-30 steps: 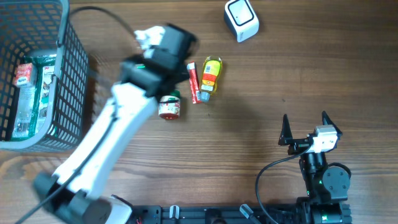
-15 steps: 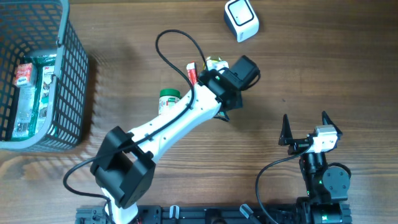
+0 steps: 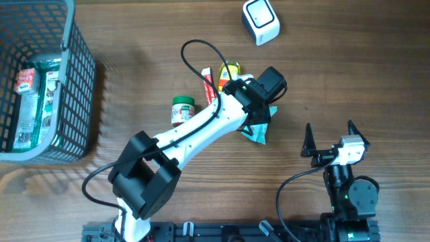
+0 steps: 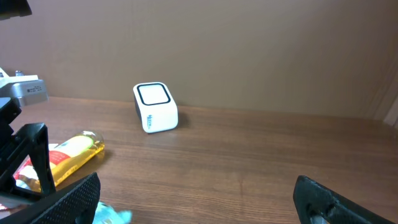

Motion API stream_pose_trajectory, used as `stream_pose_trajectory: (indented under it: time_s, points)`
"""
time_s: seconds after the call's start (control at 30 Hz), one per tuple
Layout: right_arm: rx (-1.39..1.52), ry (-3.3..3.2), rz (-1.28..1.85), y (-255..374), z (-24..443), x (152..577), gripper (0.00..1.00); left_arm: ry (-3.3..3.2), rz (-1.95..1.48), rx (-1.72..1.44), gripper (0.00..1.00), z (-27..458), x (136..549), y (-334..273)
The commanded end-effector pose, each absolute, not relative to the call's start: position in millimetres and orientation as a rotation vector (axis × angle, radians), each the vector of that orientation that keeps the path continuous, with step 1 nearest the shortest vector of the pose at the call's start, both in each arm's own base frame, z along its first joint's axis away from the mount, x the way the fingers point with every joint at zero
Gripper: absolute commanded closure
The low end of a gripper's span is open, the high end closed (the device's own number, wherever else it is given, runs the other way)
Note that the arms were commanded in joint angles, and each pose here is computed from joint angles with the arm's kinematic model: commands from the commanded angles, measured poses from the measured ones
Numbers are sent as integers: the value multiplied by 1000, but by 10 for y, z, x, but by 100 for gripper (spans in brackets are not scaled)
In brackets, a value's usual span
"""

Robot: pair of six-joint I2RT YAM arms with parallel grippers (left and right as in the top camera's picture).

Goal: Scan the item barcode
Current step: 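Carry the wipes pack out and lower it right of the bottle, then release the wipes pack and return the left gripper to the basket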

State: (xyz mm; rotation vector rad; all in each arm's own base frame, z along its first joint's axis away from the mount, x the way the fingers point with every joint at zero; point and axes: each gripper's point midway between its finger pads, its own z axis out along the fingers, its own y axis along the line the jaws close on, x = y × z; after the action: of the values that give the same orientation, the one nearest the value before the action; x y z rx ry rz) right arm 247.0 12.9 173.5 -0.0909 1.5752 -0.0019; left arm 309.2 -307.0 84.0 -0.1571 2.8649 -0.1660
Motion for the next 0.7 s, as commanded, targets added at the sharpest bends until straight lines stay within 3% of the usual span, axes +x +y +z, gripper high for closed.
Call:
stream_pose_trajectory:
  time_s: [0.0,0.17,0.3,0.47,0.67]
  points:
    - [-87,1567,-33,88,1754,2470,0,2869,-167,-136,20,822,3091,-3087]
    - [-87,1567,-33,88,1754,2470,0,2803,-199,-59,25,1204,3241,-3033]
    - [-87,1567,-33,88,1754,2470,0,2568,-205,-94,26,2147,3552,-2718]
    - [-87,1567,-33,88,1754,2470,0,2110,-16,-283,26,3723,3685,-1478]
    - [-87,1567,-33,88,1754,2470,0,1942,158,-661,25,4157,3508,67]
